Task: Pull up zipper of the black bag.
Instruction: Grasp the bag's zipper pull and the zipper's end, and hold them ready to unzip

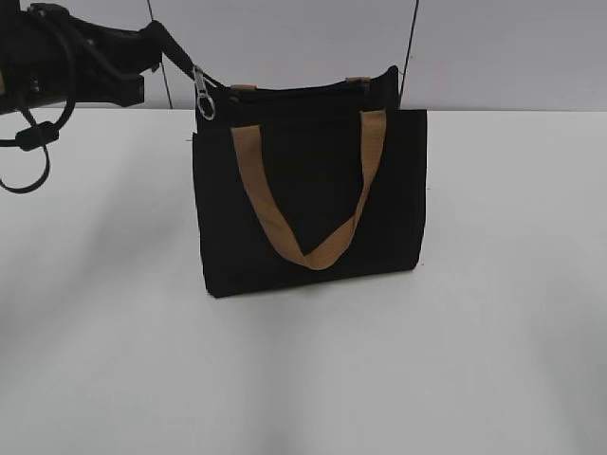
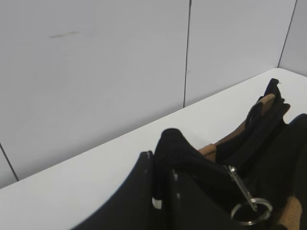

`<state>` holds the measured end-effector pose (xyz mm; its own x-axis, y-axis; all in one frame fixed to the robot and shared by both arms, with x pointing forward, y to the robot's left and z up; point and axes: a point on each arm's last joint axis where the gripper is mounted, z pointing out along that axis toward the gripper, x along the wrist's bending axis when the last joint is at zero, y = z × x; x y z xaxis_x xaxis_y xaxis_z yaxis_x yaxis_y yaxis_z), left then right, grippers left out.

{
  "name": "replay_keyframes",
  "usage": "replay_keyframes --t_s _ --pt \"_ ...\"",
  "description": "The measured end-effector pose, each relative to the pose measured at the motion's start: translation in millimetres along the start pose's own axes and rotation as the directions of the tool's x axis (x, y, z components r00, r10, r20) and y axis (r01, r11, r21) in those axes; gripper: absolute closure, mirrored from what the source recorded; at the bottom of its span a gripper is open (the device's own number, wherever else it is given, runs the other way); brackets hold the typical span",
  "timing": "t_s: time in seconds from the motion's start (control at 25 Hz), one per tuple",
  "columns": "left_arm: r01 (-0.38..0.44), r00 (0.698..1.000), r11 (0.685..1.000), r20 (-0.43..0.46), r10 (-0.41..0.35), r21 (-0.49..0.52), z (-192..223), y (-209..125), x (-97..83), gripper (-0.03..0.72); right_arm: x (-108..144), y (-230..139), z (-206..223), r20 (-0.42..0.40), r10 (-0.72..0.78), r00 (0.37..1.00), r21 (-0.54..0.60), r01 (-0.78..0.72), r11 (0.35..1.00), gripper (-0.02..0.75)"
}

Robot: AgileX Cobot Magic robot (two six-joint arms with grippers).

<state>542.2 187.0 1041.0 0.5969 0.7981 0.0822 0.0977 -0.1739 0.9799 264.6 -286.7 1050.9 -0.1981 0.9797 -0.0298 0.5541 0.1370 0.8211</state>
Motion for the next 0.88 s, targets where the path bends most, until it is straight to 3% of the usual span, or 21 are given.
replay_keyframes --t_s 0.24,0.52,0.88 --pt "0.069 0.998 0.998 0.0 -0.069 0.004 0.1 -0.2 0.0 0.672 13.2 38.8 44.3 -0.266 -0.06 0.962 -0.005 0.061 0.998 0.269" --pt "0.088 0.996 0.996 0.0 -0.088 0.004 0.1 -0.2 0.0 0.672 32.2 78.9 108.9 -0.546 -0.159 0.822 -0.104 0.122 0.987 0.269" --pt "0.086 0.996 0.996 0.006 -0.086 0.002 0.7 0.5 -1.8 0.672 74.8 144.6 200.7 -0.682 -0.287 0.673 -0.162 0.244 0.956 0.269"
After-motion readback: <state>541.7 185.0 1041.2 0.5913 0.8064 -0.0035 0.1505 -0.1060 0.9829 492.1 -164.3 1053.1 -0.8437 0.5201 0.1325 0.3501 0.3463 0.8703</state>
